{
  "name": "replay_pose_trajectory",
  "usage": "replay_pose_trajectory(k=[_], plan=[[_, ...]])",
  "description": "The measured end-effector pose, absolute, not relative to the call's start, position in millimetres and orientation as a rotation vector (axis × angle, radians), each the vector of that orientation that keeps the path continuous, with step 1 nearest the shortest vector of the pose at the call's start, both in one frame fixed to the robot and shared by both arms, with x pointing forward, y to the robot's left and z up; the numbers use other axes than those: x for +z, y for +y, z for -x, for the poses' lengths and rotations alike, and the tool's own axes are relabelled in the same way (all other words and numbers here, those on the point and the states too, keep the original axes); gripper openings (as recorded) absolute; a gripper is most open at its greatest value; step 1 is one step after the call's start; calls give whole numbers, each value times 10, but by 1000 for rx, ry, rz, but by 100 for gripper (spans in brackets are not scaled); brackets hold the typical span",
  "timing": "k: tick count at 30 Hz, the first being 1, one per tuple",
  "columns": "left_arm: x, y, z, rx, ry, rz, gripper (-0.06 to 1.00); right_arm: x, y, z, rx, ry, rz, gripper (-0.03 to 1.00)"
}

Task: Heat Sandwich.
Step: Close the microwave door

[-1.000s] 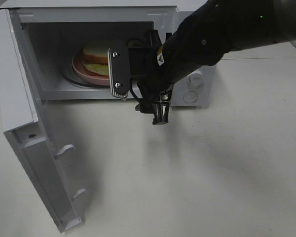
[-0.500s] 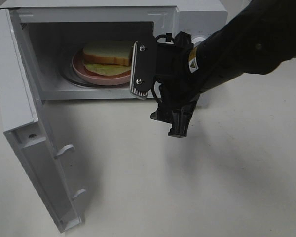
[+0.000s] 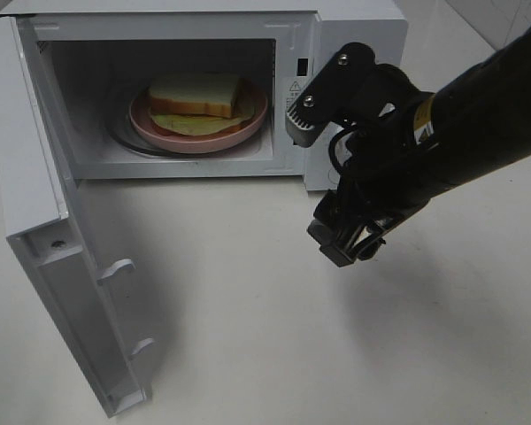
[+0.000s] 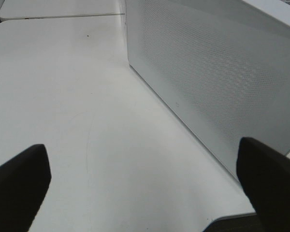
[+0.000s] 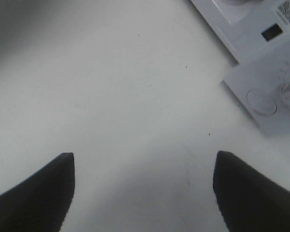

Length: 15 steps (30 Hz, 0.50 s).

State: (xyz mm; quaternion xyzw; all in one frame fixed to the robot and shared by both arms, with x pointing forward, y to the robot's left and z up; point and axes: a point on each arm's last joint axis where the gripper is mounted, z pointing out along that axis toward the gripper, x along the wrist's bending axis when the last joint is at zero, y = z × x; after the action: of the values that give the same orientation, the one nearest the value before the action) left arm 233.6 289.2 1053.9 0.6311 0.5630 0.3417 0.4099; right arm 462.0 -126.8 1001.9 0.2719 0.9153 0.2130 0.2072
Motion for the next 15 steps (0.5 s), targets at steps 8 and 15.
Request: replay_pose_trajectory(k=[8,15], plan=[[10539,2892,-2336,860,1418,-1589,99,10121,-1451,-4445,482,2558,-1018,76],[10539,2892,-2336,860,1418,-1589,99,10314,-1655,-4237,389,2540,-1173,76]])
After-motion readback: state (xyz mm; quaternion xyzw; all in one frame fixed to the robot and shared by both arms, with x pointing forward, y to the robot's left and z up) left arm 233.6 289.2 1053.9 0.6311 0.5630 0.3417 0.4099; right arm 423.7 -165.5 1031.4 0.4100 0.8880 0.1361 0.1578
